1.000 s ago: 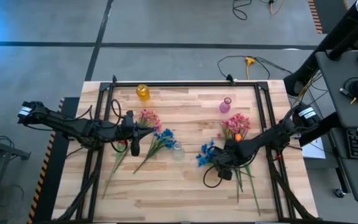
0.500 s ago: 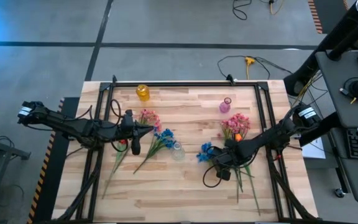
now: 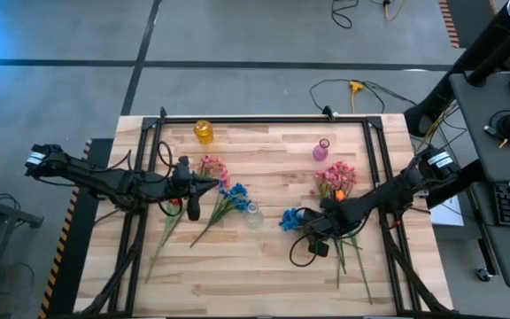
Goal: Sort flowers into vase by color
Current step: Put the right blue flowers into the transparent vase
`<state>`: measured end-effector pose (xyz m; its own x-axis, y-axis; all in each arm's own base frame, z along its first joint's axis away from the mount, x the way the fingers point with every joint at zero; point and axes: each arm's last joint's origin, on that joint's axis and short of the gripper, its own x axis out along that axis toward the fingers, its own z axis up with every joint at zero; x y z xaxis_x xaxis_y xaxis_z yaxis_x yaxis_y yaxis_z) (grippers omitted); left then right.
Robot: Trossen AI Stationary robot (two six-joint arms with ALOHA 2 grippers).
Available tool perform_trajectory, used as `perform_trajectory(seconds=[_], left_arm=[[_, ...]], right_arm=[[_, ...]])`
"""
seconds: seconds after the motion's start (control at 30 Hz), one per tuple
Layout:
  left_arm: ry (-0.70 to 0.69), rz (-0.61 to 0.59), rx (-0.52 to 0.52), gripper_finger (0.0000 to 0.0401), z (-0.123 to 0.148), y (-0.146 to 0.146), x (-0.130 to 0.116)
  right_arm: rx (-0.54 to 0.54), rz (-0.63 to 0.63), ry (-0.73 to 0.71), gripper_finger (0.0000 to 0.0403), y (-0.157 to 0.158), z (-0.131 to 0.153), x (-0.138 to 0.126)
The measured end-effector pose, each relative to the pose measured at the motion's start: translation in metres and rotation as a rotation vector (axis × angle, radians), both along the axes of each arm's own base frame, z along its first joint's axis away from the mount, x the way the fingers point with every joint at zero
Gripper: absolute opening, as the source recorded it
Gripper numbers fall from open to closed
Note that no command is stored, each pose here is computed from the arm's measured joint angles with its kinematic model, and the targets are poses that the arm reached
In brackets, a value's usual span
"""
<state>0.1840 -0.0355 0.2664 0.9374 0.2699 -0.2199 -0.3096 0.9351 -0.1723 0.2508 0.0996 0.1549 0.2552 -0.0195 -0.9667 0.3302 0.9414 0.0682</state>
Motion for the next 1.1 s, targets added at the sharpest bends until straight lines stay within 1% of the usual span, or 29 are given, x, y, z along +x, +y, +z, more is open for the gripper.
perform_trajectory(seconds=[0.13,0.3,0.43,0.6,0.73,0.97,1.1], left_arm=[[0.0,0.0,0.0,0.0,0.0,0.0,0.0],[0.0,0.0,0.0,0.0,0.0,0.0,0.0],[-0.006,0.004,-0.021,0.0,0.0,0.0,0.0],[-0.01,0.005,-0.069,0.0,-0.003,-0.003,0.003],[-0.009,0.006,-0.073,0.0,-0.004,-0.004,0.006],[-0.05,-0.011,-0.029,0.0,0.001,-0.005,0.007],[-0.07,-0.029,-0.006,0.0,0.005,-0.006,0.006]], right_arm=[[-0.002,0.004,-0.046,0.0029,-0.001,0.008,0.0],[-0.002,0.071,-0.205,0.0029,0.002,0.025,0.005],[-0.068,0.109,-0.279,0.0029,0.003,0.038,0.0],[-0.149,0.15,-0.361,0.0029,0.008,0.052,-0.014],[-0.205,0.164,-0.446,0.0028,0.011,0.067,-0.026],[-0.298,0.136,-0.591,0.0028,0.009,0.092,-0.043],[-0.309,0.13,-0.679,0.0028,0.007,0.105,-0.046]])
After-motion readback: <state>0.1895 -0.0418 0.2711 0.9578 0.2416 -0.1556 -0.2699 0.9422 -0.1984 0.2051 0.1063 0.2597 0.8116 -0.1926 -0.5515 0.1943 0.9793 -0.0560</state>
